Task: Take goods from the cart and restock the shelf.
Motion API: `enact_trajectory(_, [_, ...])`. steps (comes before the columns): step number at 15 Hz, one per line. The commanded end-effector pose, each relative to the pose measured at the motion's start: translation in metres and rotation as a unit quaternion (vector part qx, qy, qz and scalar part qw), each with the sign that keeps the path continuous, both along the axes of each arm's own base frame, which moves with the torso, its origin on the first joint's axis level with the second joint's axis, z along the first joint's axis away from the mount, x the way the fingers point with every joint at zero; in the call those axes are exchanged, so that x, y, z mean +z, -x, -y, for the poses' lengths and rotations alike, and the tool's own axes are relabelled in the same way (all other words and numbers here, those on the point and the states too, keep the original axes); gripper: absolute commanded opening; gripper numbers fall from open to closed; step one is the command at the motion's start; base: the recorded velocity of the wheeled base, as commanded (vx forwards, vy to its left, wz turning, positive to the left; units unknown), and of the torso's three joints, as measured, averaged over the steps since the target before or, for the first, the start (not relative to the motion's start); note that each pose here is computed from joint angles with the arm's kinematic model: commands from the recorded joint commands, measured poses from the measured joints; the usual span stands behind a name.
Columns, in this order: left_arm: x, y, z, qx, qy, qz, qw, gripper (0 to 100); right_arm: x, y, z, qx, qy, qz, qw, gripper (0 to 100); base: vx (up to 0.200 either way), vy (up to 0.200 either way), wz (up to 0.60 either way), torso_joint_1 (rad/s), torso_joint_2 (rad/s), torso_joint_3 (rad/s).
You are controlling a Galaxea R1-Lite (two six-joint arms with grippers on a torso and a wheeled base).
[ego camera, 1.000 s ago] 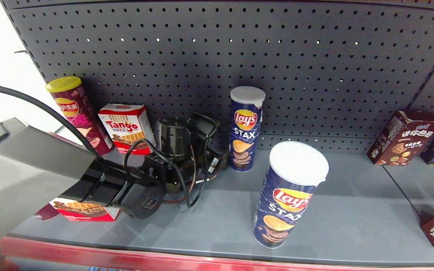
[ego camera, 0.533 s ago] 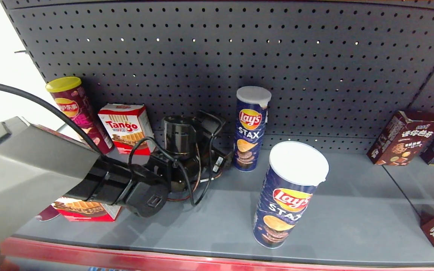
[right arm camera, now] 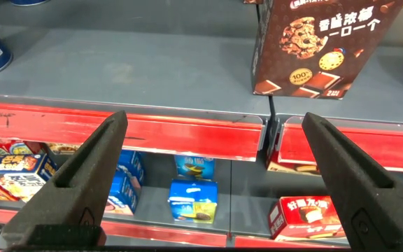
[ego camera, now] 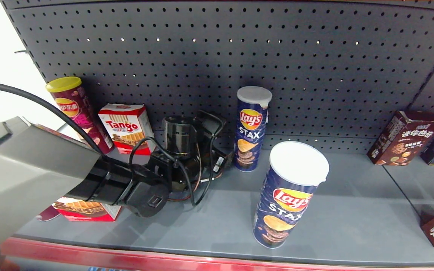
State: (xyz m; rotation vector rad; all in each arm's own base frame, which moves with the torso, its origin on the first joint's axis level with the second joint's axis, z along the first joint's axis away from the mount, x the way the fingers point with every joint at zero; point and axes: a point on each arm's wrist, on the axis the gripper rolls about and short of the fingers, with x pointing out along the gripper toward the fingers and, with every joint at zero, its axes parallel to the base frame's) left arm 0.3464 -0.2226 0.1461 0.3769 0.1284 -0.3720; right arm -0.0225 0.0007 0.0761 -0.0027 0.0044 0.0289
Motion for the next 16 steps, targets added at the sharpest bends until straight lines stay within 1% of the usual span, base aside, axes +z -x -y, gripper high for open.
enact_trajectory(1, [0.000,0.000,0.000,0.000,0.000,0.000,1.0000,100,0.000,0.000,0.000,0.000,0.000,-0.001,1.000,100,0.000,0.000,0.00,0.000,0.00,0.000])
enact_trajectory(3, [-0.001,0.001,0.000,0.000,0.000,0.001,1.0000,100,0.000,0.000,0.000,0.000,0.000,-0.001,1.000,100,0.000,0.000,0.00,0.000,0.00,0.000])
enact_trajectory(7, [0.007,0.006,-0.003,0.000,0.004,0.007,1.0000,100,0.000,0.000,0.000,0.000,0.000,-0.002,1.000,100,0.000,0.000,0.00,0.000,0.00,0.000])
enact_trajectory(8, [0.012,0.017,-0.009,-0.001,0.003,0.007,1.0000,100,0.000,0.000,0.000,0.000,0.000,-0.001,1.000,100,0.000,0.000,0.00,0.000,0.00,0.000])
enact_trajectory(9, [0.015,0.024,-0.009,-0.006,0.004,0.008,0.9999,100,0.000,0.000,0.000,0.000,0.000,-0.001,1.000,100,0.000,0.000,0.00,0.000,0.00,0.000])
enact_trajectory(10, [0.019,0.033,-0.009,-0.010,0.008,0.013,0.9998,100,0.000,0.000,0.000,-0.001,0.000,-0.001,1.000,100,0.000,0.000,0.00,0.000,0.00,0.000])
enact_trajectory(11, [0.033,0.051,-0.010,-0.003,0.025,0.027,0.9993,100,0.000,0.000,0.000,0.000,0.000,-0.001,1.000,100,0.000,0.000,0.00,0.000,0.00,0.000])
enact_trajectory(12, [0.045,0.062,-0.013,0.003,0.037,0.041,0.9985,100,0.000,0.000,0.000,0.000,0.000,-0.001,1.000,100,0.000,0.000,0.00,0.000,0.00,0.000])
enact_trajectory(13, [0.054,0.077,-0.019,-0.001,0.044,0.050,0.9978,100,0.000,0.000,0.000,0.000,0.000,-0.001,1.000,100,0.000,0.000,0.00,0.000,0.00,0.000])
enact_trajectory(15, [0.065,0.111,-0.026,-0.018,0.050,0.058,0.9969,100,0.000,0.000,0.000,0.000,0.000,-0.001,1.000,100,0.000,0.000,0.00,0.000,0.00,0.000])
enact_trajectory(16, [0.066,0.123,-0.031,-0.011,0.049,0.058,0.9971,100,0.000,0.000,0.000,0.000,0.000,-0.001,1.000,100,0.000,0.000,0.00,0.000,0.00,0.000])
